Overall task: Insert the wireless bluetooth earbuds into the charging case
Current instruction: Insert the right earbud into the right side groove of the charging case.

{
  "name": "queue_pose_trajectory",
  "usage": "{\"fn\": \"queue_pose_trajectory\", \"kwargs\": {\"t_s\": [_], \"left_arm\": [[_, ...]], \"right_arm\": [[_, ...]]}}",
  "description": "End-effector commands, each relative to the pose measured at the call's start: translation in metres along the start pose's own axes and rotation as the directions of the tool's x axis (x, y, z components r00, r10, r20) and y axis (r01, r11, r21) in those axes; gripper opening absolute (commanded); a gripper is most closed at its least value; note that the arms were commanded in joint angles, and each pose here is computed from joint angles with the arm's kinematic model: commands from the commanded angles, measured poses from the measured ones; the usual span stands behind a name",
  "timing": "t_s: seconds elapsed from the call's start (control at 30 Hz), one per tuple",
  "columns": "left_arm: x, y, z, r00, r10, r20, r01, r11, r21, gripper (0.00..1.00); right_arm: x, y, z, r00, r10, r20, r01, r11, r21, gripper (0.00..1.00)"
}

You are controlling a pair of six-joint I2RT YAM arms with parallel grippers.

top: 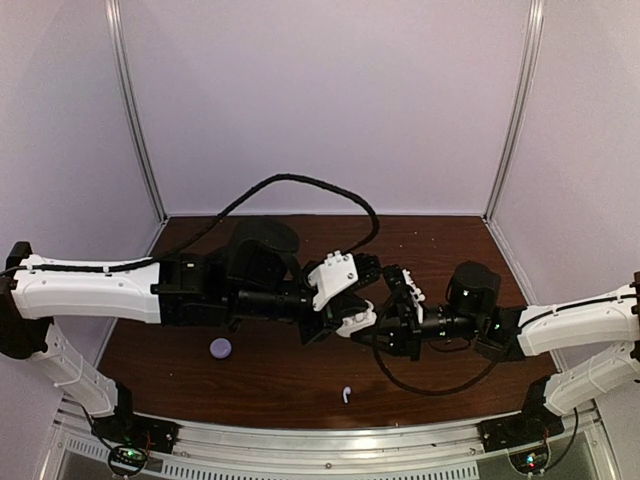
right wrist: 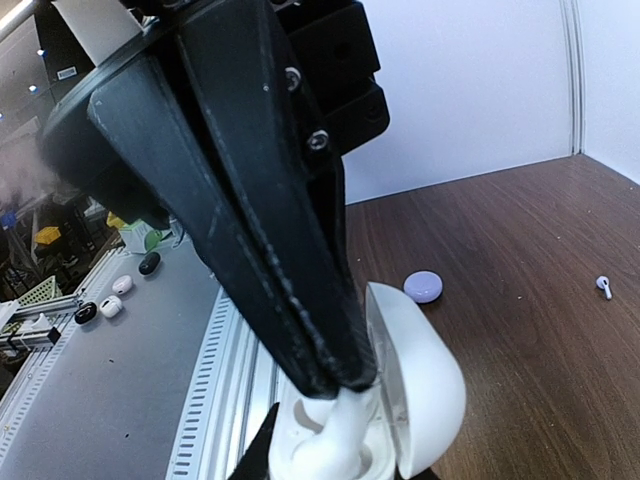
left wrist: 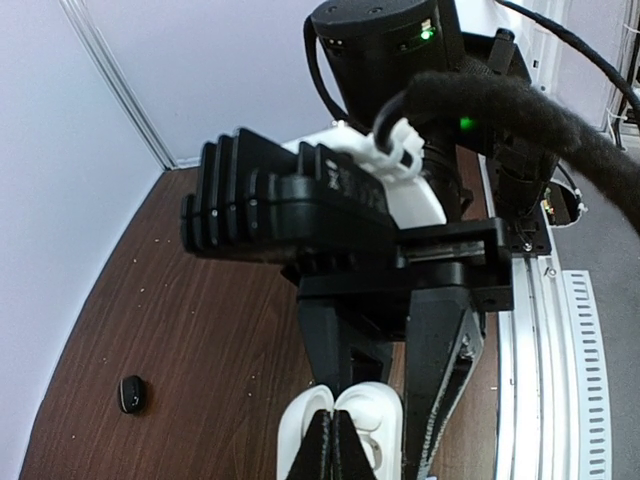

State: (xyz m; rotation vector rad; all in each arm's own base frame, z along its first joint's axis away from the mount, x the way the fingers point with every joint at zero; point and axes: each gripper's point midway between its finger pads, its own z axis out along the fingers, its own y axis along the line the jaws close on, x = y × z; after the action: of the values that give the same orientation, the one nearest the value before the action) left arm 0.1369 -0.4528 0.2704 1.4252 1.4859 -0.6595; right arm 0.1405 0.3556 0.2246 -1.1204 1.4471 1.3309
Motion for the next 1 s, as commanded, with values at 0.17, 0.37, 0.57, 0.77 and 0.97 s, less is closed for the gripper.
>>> {"fn": "queue_pose_trajectory", "kwargs": {"t_s": [0.17, 0.37, 0.57, 0.77, 0.97], "left_arm": [[0.005, -0.024, 0.012, 1.0, 0.01, -0.028, -0.007, 0.996, 0.092, 0.0], [0.007, -0.026, 0.011, 0.999, -0.009, -0.045, 0.013, 0.994, 0.105, 0.0], [-0.001, -0.031, 0.011, 0.998, -0.041, -0.042, 0.047, 0.989, 0.14, 0.0], [0.016, -0.038, 0.018, 0.994, -0.041, -0.102, 0.058, 0.985, 0.163, 0.0], [0.03, -0.047, 0.025, 0.989, -0.037, -0.146, 0.067, 0.976, 0.205, 0.0]], "right_arm": [[-0.036, 0.007, -0.006, 0.99, -0.097, 0.099, 0.097, 0.995, 0.0, 0.0], [-0.04, 0.012, -0.011, 0.986, -0.122, 0.114, 0.124, 0.992, -0.011, 0.0], [-0.037, 0.011, -0.011, 0.986, -0.127, 0.109, 0.128, 0.992, -0.003, 0.0], [-0.045, 0.017, -0.015, 0.981, -0.149, 0.124, 0.151, 0.988, -0.009, 0.0], [-0.051, 0.021, -0.019, 0.978, -0.166, 0.129, 0.169, 0.986, -0.007, 0.0]]}}
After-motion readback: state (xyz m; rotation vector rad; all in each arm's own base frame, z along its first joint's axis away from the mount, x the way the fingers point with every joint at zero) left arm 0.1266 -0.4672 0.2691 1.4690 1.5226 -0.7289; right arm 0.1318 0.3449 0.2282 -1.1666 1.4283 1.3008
